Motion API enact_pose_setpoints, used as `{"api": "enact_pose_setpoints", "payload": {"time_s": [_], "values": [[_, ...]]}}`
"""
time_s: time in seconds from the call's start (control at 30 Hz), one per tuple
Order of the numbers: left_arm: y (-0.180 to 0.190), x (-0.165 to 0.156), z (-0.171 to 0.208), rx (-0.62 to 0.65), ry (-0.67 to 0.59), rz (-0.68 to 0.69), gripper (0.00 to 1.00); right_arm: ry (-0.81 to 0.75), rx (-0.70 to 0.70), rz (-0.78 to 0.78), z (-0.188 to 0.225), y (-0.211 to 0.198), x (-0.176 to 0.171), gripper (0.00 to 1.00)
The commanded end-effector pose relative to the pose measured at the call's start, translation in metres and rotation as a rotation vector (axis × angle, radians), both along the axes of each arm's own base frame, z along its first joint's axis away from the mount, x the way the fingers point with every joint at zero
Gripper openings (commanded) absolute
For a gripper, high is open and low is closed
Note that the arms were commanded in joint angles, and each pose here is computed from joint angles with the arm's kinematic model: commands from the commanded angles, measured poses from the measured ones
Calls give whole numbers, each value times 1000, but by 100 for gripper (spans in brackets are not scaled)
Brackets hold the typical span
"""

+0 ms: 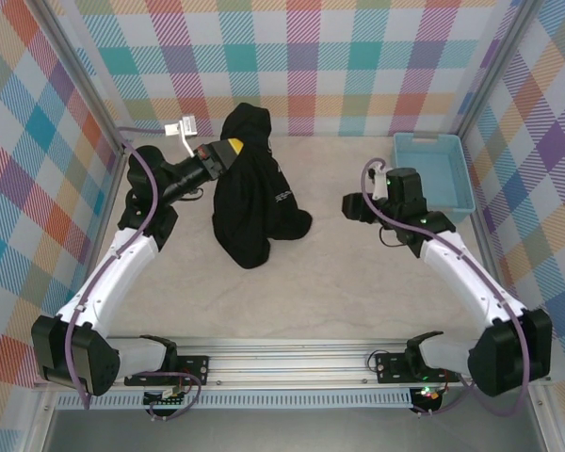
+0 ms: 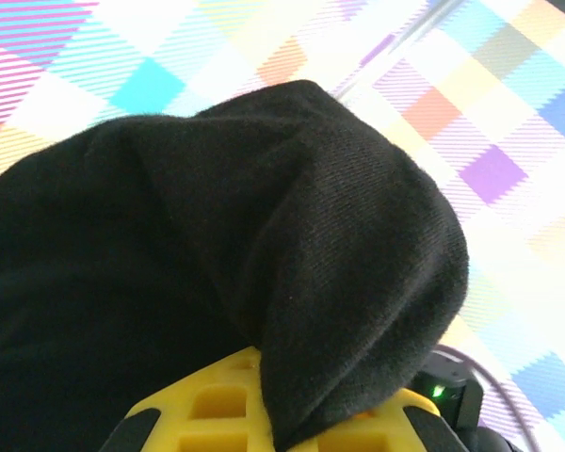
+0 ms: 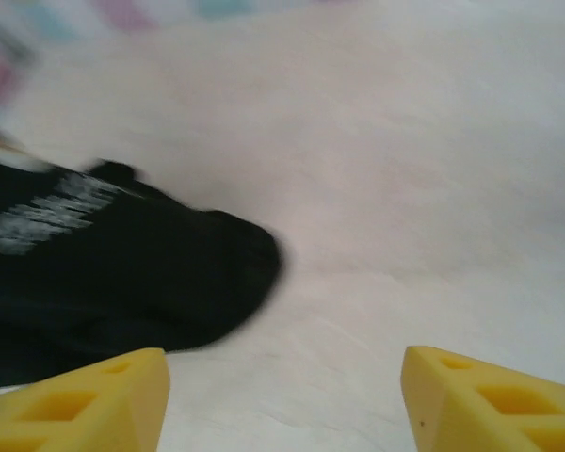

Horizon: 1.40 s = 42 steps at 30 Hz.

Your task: Fold the inside-out t-shirt

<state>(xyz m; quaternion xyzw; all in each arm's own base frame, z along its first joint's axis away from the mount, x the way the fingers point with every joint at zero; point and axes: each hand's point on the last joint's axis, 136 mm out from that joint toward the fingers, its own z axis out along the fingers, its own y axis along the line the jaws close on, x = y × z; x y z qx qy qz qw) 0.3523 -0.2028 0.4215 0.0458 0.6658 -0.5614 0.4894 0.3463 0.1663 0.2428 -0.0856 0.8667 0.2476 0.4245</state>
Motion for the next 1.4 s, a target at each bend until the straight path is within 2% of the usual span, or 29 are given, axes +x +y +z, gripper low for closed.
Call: {"api": "enact_pose_setpoints", "payload": {"time_s": [0.0,0.07,0.2,0.33,0.43,0.47,0.5,0.67,0.7,0.77,0.83,0.93,1.03,1.1,1.2,1.37], "values": [[-20,-40,47,46,-273,-144,0,-257,228,373,94,64,-12,75],[-29,-49,42,117,-311,-183,0,-293,279,470,116,79,-13,80],[-39,-58,32,195,-351,-249,0,-382,305,617,145,95,-16,83],[-46,-62,25,224,-360,-291,0,-405,338,741,154,109,-17,82],[-52,-61,17,250,-343,-314,0,-427,369,826,165,123,-25,76],[-53,-59,14,255,-336,-315,0,-433,367,843,168,127,-27,71],[-54,-59,13,255,-334,-318,0,-435,364,847,170,131,-27,62],[-53,-51,3,279,-308,-297,0,-430,321,726,177,122,-10,8],[-53,-48,1,286,-299,-280,0,-438,307,703,179,118,-11,0],[-47,-33,-7,314,-253,-202,0,-471,275,648,187,108,-14,0],[-35,-6,-20,362,-160,-56,8,-497,237,583,201,97,-19,0],[-12,28,-42,477,-3,139,34,-501,191,465,220,80,-24,0],[5,34,-57,604,82,251,50,-447,134,340,225,70,-25,0],[8,28,-58,643,88,286,57,-407,95,282,220,69,-24,0],[-5,7,-55,623,63,240,62,-357,60,230,209,72,-19,0],[-68,-46,-58,466,1,-43,71,-297,56,204,199,77,-7,0]]}}
